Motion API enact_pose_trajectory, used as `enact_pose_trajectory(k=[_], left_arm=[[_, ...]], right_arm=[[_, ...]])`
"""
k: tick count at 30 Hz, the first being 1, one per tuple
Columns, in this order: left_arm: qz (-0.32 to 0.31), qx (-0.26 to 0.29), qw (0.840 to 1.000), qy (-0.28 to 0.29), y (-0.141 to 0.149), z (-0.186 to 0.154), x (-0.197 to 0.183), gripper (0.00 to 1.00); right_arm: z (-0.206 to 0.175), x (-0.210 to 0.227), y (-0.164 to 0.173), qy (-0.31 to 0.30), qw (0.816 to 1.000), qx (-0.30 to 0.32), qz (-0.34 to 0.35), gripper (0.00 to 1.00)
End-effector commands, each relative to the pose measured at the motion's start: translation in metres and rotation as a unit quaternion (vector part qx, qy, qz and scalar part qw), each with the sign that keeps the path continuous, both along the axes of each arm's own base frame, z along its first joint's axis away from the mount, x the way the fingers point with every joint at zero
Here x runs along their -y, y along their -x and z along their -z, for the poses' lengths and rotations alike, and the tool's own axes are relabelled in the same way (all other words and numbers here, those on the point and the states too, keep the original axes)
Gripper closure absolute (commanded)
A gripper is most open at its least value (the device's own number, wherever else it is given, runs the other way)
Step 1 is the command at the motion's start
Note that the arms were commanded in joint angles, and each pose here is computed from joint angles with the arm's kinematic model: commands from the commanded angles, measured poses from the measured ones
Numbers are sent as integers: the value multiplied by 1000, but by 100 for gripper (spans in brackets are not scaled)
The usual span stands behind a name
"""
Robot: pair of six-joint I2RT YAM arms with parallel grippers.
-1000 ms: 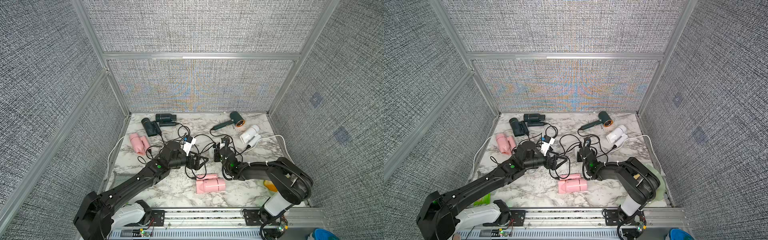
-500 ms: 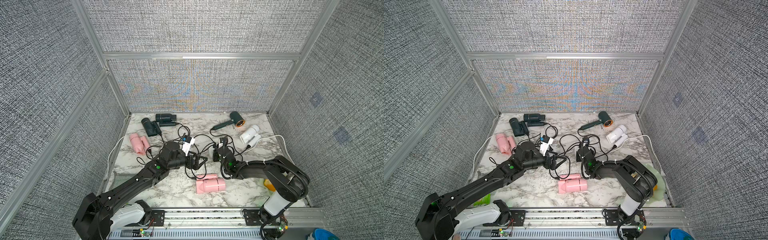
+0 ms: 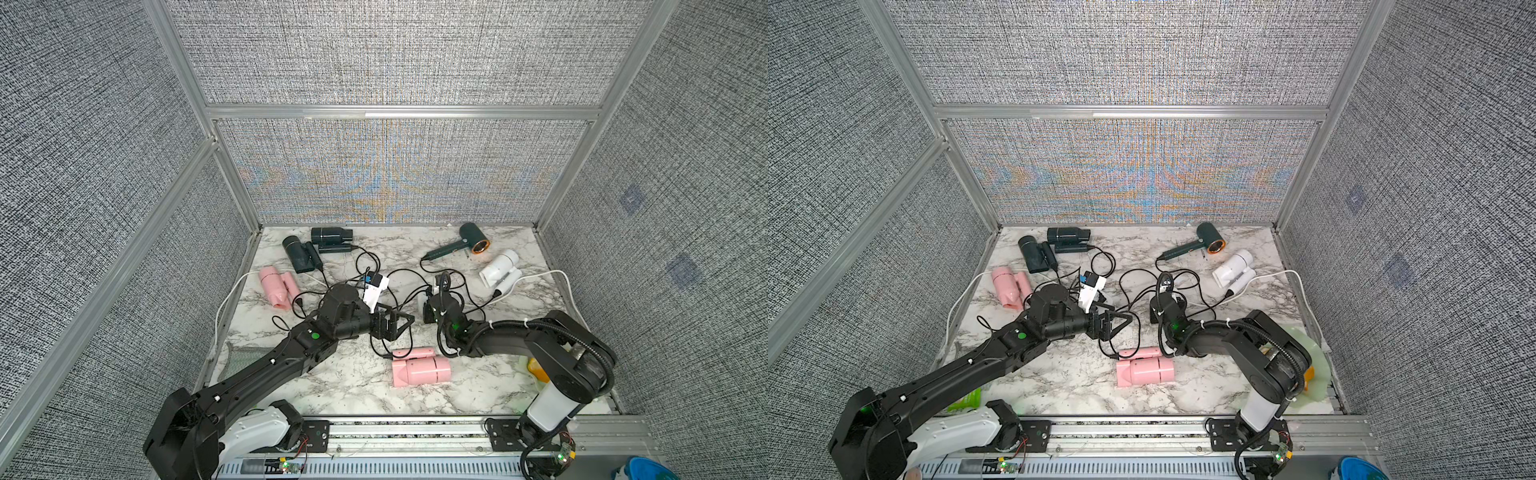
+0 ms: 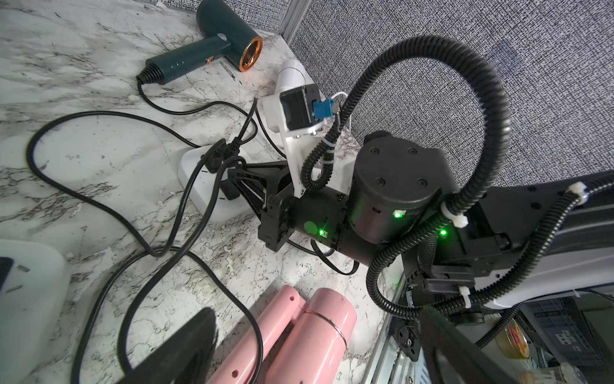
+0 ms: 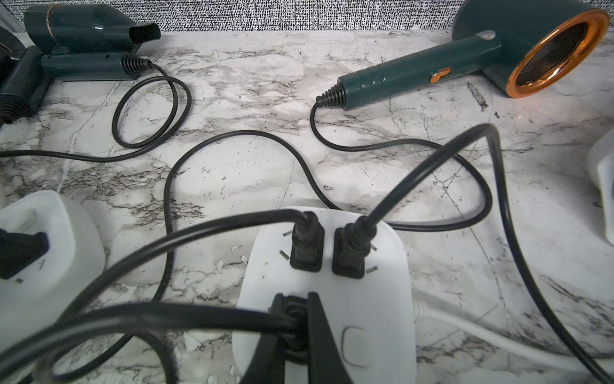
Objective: Charge the blow dryers
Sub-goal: Insert the plug into the socket.
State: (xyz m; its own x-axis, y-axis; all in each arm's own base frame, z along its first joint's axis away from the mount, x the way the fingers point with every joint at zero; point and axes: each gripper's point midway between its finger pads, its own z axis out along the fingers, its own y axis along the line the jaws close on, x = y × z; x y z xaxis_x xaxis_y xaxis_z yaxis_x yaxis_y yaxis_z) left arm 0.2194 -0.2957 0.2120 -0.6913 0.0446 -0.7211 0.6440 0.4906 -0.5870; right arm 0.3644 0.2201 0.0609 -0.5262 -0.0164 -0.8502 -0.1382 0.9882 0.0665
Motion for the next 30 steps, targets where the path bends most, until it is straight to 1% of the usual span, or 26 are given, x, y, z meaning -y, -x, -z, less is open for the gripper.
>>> enact_pose_trajectory(k=[1,7,12,19,22,27,30], left_arm=[[-3,5,1000,8,-1,-4,0,4],[-2,4,1000,9,0,-5,0,4],[-3,4,1000,8,0,-5,-1,4],[-2,4,1000,10,-1,-5,0,4],[-2,4,1000,9,-1,-5,0,4],[-1,4,1000,7,-2,-5,1,4],[-1,3,1000,8,-2,-5,2,4]], right_arm=[[73,26,51,95,983,-157,-25,97],[79,29,55,89,982,-167,-18,97],[80,32,57,60,984,-169,-9,97],[76,32,56,60,984,-170,-10,97],[66,29,51,57,985,-165,-9,96],[36,20,37,53,988,-146,-20,93],[29,17,33,51,988,-146,-22,90]])
